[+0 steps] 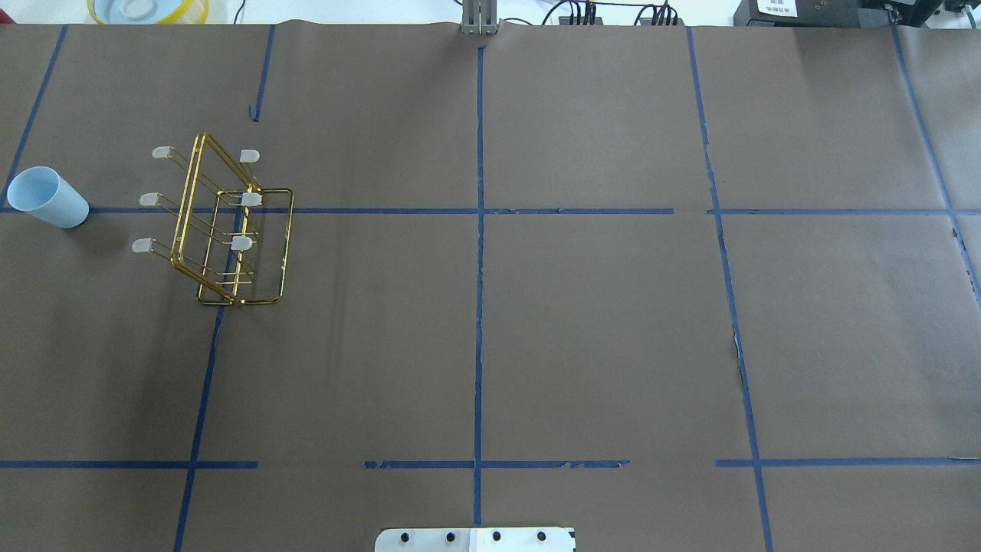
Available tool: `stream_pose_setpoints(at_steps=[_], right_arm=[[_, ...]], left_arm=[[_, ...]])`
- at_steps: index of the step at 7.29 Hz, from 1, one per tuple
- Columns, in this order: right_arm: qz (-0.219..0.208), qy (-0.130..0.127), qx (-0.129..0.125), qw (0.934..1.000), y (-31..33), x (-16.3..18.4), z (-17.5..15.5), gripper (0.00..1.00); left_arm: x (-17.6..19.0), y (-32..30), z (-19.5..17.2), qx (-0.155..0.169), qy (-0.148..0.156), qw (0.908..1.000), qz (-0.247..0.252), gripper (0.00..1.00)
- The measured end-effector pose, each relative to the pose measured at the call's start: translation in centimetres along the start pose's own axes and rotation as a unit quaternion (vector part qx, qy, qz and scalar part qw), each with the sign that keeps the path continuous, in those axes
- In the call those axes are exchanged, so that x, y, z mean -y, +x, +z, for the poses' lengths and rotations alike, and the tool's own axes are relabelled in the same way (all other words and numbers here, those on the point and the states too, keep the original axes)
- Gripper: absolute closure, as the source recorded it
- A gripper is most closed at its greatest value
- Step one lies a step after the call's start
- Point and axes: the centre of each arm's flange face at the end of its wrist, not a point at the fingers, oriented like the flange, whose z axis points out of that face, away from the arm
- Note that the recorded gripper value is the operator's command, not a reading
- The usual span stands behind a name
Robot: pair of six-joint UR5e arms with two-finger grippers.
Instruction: Hang cup on cup holder
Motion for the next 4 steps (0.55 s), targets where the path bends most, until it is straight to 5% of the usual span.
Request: stream_pose_setpoints(at_steps=[4], right_arm=[[0.001, -0.001, 0.0, 1.0, 0.0, 0.0, 0.0, 0.0]], left_arm=[[-0.4, 0.7, 4.0, 0.022, 0.093, 0.9954, 0.006, 0.0]])
